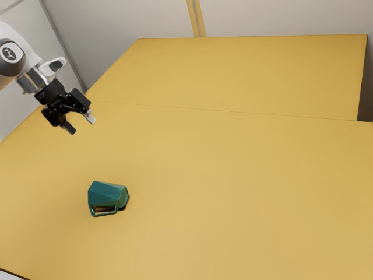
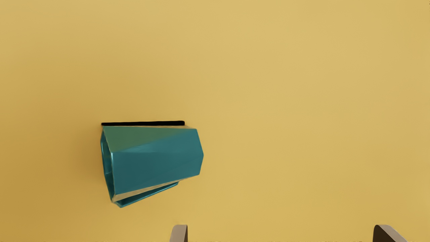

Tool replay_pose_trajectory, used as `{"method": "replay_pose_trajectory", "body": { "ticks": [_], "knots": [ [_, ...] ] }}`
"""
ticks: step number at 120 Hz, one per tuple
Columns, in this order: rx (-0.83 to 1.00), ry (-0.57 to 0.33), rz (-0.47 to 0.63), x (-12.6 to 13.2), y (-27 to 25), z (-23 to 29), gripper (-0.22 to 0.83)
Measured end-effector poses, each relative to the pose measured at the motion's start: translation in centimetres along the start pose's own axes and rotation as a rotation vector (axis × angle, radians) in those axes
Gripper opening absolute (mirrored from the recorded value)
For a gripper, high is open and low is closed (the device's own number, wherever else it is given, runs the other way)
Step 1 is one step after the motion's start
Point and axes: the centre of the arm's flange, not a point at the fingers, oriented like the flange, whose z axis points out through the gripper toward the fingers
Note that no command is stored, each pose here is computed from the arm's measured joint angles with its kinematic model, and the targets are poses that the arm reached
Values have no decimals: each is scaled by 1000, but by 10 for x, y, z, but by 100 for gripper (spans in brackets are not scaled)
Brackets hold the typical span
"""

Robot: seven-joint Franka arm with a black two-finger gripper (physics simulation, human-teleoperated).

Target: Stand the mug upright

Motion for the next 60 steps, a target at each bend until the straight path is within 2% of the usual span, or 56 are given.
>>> {"method": "replay_pose_trajectory", "body": {
  "ticks": [26, 60],
  "knots": [
    [-156, -15, -88, -21, -65, 37, 62],
    [-293, 19, -160, -48, -134, 90, 62]
  ]
}}
